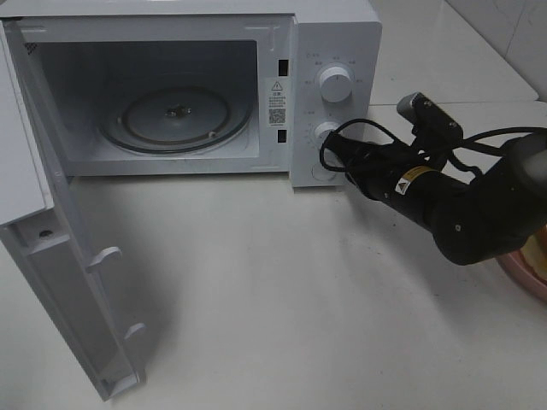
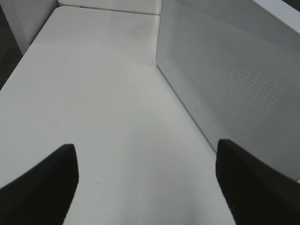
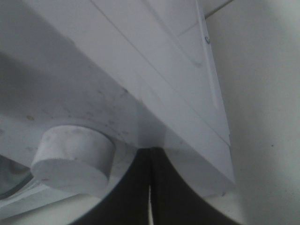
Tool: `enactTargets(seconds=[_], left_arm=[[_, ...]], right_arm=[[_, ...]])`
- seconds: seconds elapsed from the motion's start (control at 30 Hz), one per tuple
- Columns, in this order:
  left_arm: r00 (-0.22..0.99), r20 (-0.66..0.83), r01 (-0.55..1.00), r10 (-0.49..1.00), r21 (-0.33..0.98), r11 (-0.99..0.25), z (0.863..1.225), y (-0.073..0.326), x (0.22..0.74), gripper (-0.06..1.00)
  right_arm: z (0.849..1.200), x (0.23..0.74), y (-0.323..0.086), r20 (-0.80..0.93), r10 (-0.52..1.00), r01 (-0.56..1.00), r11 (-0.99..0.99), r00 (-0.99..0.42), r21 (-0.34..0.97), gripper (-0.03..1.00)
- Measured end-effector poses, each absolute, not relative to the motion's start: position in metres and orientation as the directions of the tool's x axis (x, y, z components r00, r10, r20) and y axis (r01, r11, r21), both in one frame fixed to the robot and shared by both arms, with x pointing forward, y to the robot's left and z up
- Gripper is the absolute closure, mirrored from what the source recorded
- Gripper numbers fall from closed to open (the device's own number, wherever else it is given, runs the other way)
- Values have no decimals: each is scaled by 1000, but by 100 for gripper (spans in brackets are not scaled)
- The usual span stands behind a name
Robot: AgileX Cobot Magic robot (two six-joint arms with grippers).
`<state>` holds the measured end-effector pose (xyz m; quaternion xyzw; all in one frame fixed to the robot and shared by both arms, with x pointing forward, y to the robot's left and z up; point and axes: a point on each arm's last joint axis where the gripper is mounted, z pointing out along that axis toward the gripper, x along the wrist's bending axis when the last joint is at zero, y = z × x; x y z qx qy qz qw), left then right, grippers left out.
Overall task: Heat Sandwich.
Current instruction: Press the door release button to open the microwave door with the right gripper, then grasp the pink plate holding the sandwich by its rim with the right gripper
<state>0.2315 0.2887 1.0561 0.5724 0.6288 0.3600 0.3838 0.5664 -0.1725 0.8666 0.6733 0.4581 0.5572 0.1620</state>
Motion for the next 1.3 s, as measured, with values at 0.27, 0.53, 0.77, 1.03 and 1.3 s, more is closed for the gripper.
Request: enactTargets(seconds=[0.27, 0.53, 0.77, 1.03, 1.3], left_arm=[[-50, -71, 444, 996, 892, 85, 1056, 289, 231, 18], [-50, -71, 444, 996, 892, 85, 1056, 289, 231, 18], [-50, -71, 444, 996, 892, 85, 1056, 289, 231, 18], [-50, -71, 444, 996, 892, 85, 1056, 289, 231, 18], [-50, -71, 444, 996, 892, 85, 1056, 289, 231, 18]], right_arm=[[880, 547, -181, 592, 805, 465, -519, -15, 717, 96], [898, 529, -188, 573, 819, 466, -496, -28, 733, 96], [928, 514, -193, 489, 870, 495, -397, -65, 773, 96], [964, 494, -199, 371, 921, 549, -250, -120, 797, 89], [995, 478, -209, 236, 956, 636, -74, -173, 768, 71]])
